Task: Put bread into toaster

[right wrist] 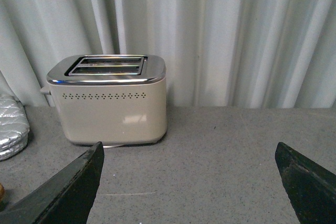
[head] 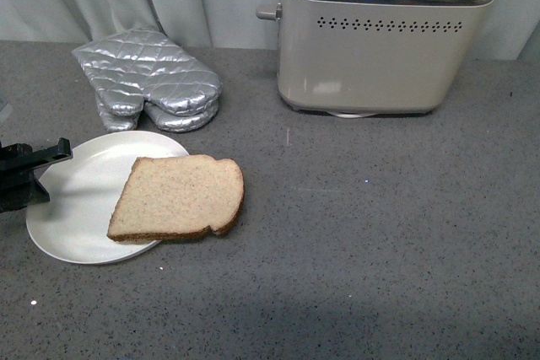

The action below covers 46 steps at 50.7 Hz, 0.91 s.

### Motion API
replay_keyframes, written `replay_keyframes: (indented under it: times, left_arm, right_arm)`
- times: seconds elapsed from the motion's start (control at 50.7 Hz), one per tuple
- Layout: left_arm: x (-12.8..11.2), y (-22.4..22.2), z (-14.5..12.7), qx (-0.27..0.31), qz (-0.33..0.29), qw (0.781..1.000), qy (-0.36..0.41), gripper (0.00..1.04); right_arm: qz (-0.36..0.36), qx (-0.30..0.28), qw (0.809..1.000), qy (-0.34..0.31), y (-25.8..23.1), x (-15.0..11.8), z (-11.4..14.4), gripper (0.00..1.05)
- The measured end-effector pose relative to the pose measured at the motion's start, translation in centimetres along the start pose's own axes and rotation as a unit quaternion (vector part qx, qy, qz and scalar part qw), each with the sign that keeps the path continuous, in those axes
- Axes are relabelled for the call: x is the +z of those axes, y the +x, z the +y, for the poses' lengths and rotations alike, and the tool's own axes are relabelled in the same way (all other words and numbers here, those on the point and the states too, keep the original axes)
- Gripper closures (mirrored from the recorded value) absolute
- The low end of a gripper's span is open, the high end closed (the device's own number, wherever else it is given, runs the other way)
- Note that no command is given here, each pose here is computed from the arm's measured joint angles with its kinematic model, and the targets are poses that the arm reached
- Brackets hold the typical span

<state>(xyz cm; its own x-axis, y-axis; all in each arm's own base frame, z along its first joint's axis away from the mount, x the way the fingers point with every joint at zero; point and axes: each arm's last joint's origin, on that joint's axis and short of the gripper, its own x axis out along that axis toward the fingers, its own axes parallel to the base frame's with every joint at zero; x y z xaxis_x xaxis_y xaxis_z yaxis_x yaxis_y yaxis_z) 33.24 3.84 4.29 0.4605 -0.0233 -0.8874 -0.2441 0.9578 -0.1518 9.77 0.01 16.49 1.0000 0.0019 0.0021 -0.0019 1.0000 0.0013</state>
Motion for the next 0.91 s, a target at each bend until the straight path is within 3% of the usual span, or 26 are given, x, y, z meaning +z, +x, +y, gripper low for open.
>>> replay_keyframes:
  times: [0.039, 0.276, 0.513, 0.749, 0.907]
  left_arm:
    - [0.0, 0.0, -0.1, -0.007, 0.002, 1.000, -0.006, 1.01]
    - [-0.5, -0.7, -1.0, -0.058, 0.026, 0.997, -0.037, 1.02]
    - [-1.1, -1.8, -4.7, -0.126, 0.037, 0.990, -0.044, 1.02]
    - [-1.9, -1.9, -7.4, -0.150, 0.048, 0.987, -0.041, 1.02]
    - [-1.9, -1.4, -10.7, -0.168, 0.053, 0.984, -0.031, 1.02]
  right_arm:
    - [0.000, 0.000, 1.000, 0.000, 0.0, 0.0, 0.0, 0.10]
    - [0.000, 0.000, 1.000, 0.000, 0.0, 0.0, 0.0, 0.10]
    - [0.000, 0.000, 1.000, 0.000, 0.0, 0.0, 0.0, 0.10]
    - [0.000, 0.000, 1.000, 0.000, 0.0, 0.0, 0.0, 0.10]
    - [0.000, 0.000, 1.000, 0.000, 0.0, 0.0, 0.0, 0.10]
